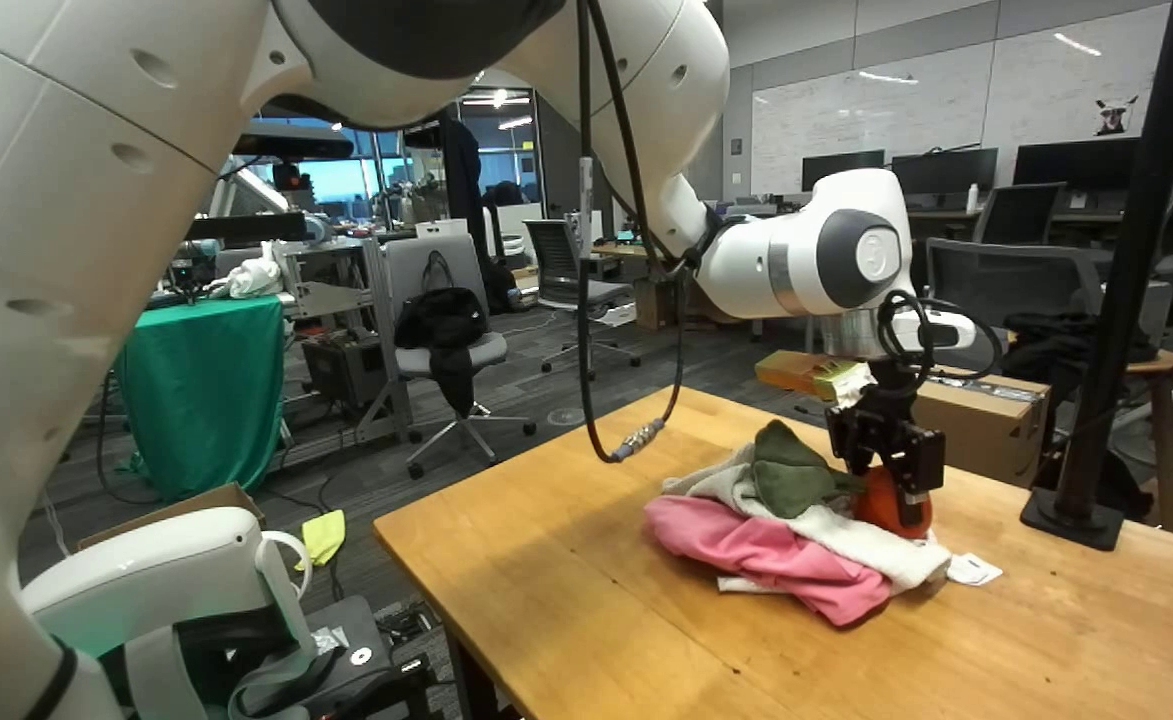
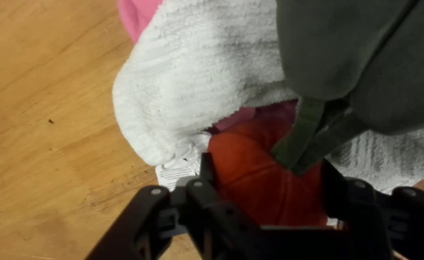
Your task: Separate the objects on the table
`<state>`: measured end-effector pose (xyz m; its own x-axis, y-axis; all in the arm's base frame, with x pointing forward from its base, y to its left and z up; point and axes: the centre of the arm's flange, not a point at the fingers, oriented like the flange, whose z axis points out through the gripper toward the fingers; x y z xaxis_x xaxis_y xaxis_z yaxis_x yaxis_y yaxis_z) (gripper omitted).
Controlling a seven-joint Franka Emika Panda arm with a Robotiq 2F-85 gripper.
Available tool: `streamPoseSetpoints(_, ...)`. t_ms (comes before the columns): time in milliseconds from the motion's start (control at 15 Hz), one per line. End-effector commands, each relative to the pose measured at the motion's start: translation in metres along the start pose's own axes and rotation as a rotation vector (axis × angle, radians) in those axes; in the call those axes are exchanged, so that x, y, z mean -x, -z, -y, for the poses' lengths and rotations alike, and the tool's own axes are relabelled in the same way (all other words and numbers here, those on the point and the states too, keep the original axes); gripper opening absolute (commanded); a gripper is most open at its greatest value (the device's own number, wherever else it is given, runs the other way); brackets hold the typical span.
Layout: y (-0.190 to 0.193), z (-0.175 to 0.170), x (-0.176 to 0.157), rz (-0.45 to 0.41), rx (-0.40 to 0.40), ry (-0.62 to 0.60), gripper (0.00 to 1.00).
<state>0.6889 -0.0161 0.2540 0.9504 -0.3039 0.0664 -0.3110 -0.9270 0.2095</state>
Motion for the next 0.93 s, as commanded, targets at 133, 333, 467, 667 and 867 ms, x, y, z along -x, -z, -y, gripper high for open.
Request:
streamPoseSetpoints(133,0.014,-0.003,-0.008,-0.031,0.004,-0.005,0.21)
streamPoseSetpoints(333,0.026,-0.005,-0.006,-0.031,0.007,-0.008,0.07)
streamPoseSetpoints(467,0.035,-0.008,-0.007,-0.028,0.016,-0.007,0.08)
streamPoseSetpoints(667,0.059,-0.019,-0.015,-0.03,0.041,-0.018,0.07)
streamPoseSetpoints(867,0.093,-0.034,-0.027,-0.055,0.068,-0.042,0.07)
